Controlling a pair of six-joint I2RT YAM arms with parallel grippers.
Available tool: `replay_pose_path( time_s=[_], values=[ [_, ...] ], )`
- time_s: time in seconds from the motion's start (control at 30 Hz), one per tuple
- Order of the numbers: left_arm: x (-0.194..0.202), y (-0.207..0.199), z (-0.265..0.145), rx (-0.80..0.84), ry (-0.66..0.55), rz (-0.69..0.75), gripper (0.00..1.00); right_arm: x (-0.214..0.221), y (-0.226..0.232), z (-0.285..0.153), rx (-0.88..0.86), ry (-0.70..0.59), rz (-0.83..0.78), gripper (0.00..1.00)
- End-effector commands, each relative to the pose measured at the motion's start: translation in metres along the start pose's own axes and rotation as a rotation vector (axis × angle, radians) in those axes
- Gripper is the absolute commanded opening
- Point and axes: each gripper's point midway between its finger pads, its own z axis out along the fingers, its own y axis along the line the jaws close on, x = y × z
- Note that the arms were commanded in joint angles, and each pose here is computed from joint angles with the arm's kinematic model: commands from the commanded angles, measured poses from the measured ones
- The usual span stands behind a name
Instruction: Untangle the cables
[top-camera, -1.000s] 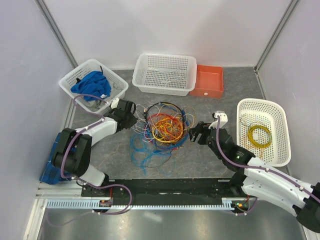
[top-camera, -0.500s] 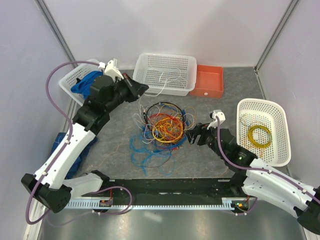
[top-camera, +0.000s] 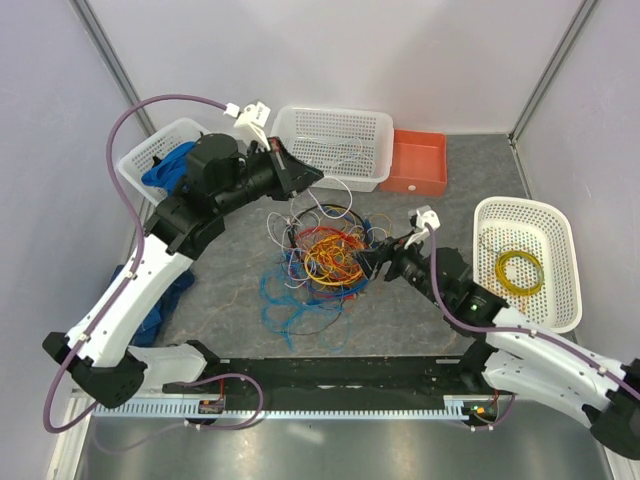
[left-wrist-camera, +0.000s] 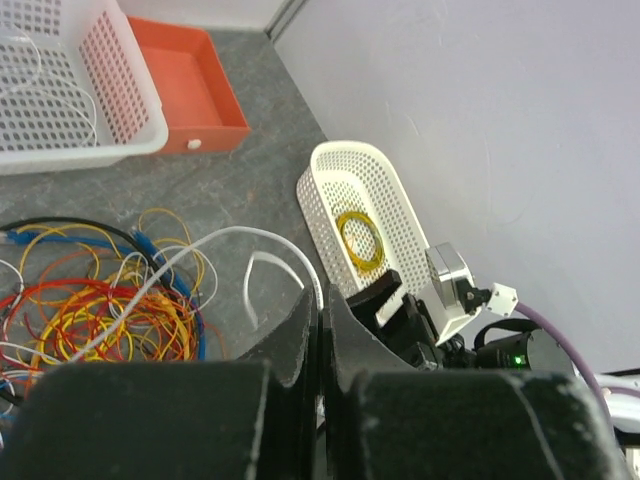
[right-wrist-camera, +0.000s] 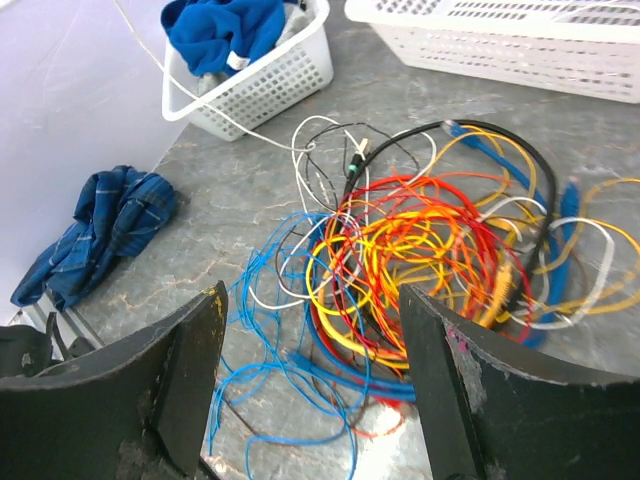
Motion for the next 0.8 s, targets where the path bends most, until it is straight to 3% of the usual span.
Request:
replay_pose_path(
  time_s=[0.0, 0.13, 0.37, 0.6, 0.67, 0.7, 0.77],
  values=[
    [0.002, -0.028, 0.000, 0.100, 0.046, 0.037, 0.02, -0.010, 0.030, 0.023, -0.126, -0.031, -0.019, 0.78],
    [-0.005, -0.042, -0.005, 0.137, 0.034, 0.047, 0.02, -0.011, 0.059, 0.039, -0.228, -0.068, -0.032, 0.82],
    [-0.005, -0.045, -0.006, 0.143, 0.035, 0.045, 0.02, 0.001, 0.081, 0.091, -0.238, -0.062, -0.138, 0.83],
    [0.000, -0.043, -0.002, 0.145, 0.046, 0.026, 0.02, 0.006, 0.065, 0.156, -0.078, -0.140, -0.163, 0.81],
    [0.003, -0.043, -0.002, 0.147, 0.051, 0.021, 0.02, 0.004, 0.065, 0.169, -0.070, -0.181, -0.149, 0.76],
    [0.003, -0.043, -0.002, 0.147, 0.049, 0.023, 0.02, 0.002, 0.063, 0.172, -0.055, -0.196, -0.138, 0.59],
    [0.004, -0.040, -0.002, 0.136, 0.050, 0.024, 0.02, -0.001, 0.065, 0.174, -0.058, -0.222, -0.106, 0.41]
  ],
)
